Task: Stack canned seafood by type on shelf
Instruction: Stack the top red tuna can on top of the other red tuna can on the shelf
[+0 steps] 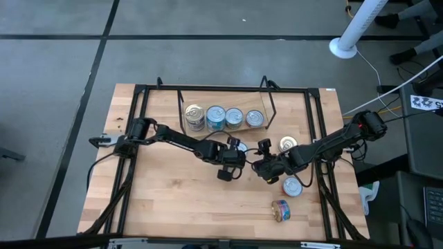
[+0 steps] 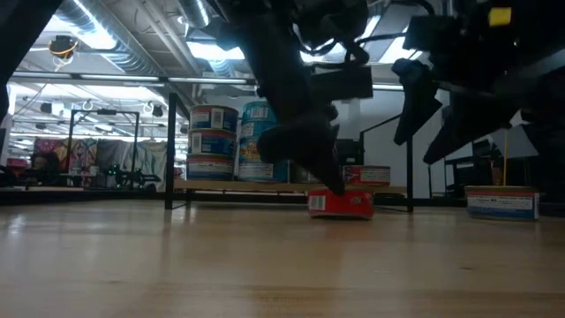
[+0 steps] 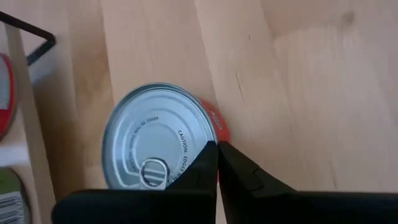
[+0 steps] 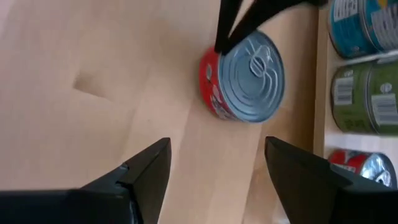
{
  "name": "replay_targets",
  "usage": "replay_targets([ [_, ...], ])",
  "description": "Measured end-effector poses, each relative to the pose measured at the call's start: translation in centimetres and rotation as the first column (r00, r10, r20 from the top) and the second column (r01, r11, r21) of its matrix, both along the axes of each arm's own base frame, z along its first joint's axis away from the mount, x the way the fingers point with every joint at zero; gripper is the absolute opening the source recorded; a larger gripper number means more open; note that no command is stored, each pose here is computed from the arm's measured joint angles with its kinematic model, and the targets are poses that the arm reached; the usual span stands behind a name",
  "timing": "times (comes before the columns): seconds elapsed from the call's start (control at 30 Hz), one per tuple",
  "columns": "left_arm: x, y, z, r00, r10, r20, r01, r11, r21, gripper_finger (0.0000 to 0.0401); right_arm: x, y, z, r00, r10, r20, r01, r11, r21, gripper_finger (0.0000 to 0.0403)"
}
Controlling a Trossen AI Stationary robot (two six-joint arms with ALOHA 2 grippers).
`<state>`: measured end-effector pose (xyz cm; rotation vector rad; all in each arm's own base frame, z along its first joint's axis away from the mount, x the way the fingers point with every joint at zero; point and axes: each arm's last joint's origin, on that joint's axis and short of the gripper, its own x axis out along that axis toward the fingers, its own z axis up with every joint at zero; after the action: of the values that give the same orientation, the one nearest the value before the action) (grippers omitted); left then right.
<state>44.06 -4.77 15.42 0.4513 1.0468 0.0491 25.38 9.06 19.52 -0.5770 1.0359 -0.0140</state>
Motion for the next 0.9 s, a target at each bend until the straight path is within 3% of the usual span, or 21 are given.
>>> replay_targets([
  [0.2,-0.1,0.0,1.6,0.998,0.037,0.052,-0.034,0.998,-0.049,0.0001,0.1,-0.1,-1.0,0.999,-0.017,0.047,0.019,0.999,-0.03,0.0257],
  [0.43,-0.2,0.1,2.8,0.995,0.06,0.085,-0.051,0.994,-0.099,0.0,0.7,0.1,-0.7,0.992,0.041,0.121,-0.033,0.997,-0.069,0.0257],
  [0.9,-0.7,1.0,6.1,0.979,0.117,0.167,-0.078,0.972,-0.224,0.0,1.1,0.1,-0.4,0.986,0.069,0.151,-0.047,0.988,-0.147,0.0256],
])
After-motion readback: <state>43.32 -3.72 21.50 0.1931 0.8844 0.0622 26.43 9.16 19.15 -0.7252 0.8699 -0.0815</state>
